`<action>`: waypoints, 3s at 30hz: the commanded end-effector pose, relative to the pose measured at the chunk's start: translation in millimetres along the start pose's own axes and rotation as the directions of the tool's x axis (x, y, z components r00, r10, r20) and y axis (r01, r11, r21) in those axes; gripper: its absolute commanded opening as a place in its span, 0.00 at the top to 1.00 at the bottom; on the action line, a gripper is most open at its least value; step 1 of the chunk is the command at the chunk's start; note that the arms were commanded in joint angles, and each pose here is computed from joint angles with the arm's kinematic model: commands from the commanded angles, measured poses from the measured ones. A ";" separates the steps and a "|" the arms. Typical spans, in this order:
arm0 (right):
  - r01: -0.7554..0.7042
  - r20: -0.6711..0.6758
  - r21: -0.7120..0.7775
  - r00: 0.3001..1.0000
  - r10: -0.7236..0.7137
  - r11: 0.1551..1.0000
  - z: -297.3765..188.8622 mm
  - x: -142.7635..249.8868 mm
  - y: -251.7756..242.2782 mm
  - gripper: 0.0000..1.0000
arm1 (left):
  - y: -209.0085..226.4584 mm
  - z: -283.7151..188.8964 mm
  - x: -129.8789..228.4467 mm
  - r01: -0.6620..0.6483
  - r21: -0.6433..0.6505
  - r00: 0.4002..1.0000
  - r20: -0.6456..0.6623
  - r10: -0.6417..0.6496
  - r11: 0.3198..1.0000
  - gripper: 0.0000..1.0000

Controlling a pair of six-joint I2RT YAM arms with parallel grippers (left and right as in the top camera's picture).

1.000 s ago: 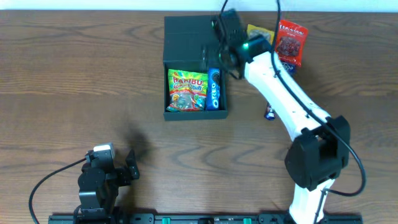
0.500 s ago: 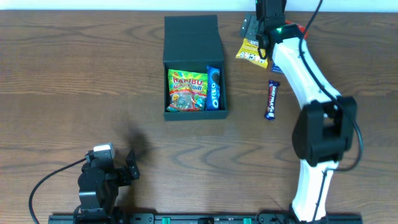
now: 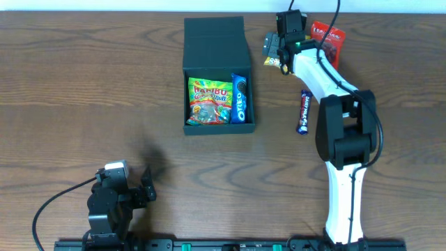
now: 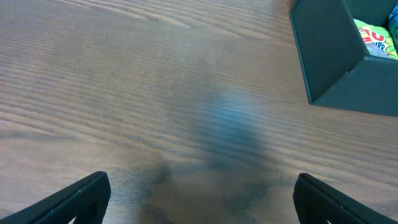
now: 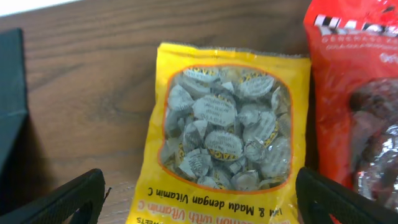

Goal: Pack container
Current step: 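Move the right gripper to the yellow Hacks bag and grasp it, then carry the yellow Hacks bag over the box and lower it in, then push the yellow bag down into the box and release it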

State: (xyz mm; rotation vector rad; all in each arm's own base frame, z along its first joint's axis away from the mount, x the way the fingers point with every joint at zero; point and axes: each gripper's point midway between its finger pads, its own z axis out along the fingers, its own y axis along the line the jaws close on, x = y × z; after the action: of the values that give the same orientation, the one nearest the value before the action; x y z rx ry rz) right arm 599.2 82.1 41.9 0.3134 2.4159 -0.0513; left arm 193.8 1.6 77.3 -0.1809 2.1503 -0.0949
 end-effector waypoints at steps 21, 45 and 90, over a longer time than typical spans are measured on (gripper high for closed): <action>0.017 -0.023 0.010 1.000 -0.017 1.000 -26.1 -26.9 -8.7 0.99 | 2.6 0.9 2.6 0.014 -0.012 1.000 -0.005 -0.014 1.000 0.05; 0.261 0.122 -0.338 0.965 -0.233 0.904 -266.2 20.7 73.3 0.98 | 2.7 0.9 2.6 0.014 -0.012 1.000 -0.004 -0.014 1.000 0.05; 0.330 0.115 -0.492 0.942 -0.316 0.806 -248.9 111.2 214.5 0.09 | 2.6 0.9 2.6 0.014 -0.012 1.000 -0.005 -0.014 1.000 0.05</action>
State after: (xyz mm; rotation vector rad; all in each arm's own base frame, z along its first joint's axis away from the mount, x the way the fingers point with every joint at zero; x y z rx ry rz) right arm 399.6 341.2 88.4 -0.3147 2.4943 0.3520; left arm 193.8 1.6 77.3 -0.1809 2.1503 -0.0949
